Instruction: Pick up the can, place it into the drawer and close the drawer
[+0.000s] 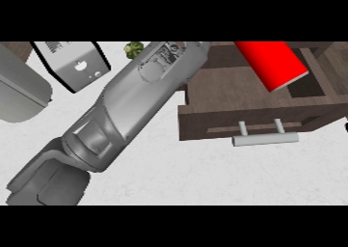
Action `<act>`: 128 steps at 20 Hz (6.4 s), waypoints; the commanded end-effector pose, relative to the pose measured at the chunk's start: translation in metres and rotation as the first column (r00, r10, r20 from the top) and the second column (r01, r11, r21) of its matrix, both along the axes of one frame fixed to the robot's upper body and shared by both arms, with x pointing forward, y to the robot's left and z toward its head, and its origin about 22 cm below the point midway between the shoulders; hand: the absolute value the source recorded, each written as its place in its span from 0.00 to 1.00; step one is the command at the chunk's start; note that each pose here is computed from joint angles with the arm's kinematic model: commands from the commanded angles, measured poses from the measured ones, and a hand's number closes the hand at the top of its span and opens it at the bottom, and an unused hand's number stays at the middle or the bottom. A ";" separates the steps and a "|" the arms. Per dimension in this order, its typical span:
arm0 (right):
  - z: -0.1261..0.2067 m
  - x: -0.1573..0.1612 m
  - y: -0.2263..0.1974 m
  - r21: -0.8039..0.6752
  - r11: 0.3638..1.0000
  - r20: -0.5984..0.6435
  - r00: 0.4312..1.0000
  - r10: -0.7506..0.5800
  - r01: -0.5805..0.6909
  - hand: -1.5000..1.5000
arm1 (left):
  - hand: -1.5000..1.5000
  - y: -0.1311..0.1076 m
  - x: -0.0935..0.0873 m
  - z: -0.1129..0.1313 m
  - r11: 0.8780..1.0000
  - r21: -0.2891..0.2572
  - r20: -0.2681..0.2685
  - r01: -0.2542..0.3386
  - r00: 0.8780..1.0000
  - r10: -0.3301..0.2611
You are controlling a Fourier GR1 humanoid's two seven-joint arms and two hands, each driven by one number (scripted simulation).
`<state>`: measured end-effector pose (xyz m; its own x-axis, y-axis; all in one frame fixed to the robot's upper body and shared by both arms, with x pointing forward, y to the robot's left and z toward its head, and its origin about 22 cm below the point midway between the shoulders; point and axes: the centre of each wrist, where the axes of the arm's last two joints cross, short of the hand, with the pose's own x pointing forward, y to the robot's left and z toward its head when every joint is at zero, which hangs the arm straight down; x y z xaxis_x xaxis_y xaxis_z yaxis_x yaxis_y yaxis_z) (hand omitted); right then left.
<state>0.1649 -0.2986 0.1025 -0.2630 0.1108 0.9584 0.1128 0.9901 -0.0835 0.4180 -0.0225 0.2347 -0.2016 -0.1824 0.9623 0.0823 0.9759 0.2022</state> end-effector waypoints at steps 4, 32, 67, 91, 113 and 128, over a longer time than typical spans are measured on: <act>-0.014 0.006 0.003 0.023 1.000 0.009 1.000 -0.004 0.003 0.00 | 1.00 0.001 0.006 -0.014 0.999 0.051 0.007 -0.017 1.000 0.017; 0.014 0.022 0.009 -0.014 0.998 0.036 0.997 0.069 -0.069 0.00 | 0.00 0.021 0.013 -0.076 0.967 0.140 0.070 -0.215 0.976 0.207; -0.002 0.079 0.062 -0.871 0.484 0.114 0.993 0.025 0.088 0.00 | 0.00 -0.001 -0.003 -0.053 0.979 -0.063 0.049 -0.194 0.979 0.197; -0.097 0.185 0.063 -0.934 0.313 0.130 0.981 -0.145 0.170 0.00 | 0.00 0.096 -0.001 -0.001 0.974 -0.040 0.014 -0.224 0.974 0.225; -0.054 0.271 0.082 -0.878 0.294 0.309 0.916 -0.254 0.378 0.00 | 0.00 0.159 -0.038 -0.059 0.981 -0.008 -0.022 -0.195 0.981 0.195; -0.019 0.294 0.085 -0.868 0.347 0.280 0.928 -0.247 0.354 0.00 | 0.00 0.170 -0.062 -0.070 0.984 -0.014 -0.016 -0.176 0.984 0.176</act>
<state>0.4492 -0.2214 0.0638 -0.0656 0.9828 0.1727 0.4348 0.1839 -0.8815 0.3599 0.1475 0.1673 -0.1509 -0.2036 0.9674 -0.0974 0.9769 0.1904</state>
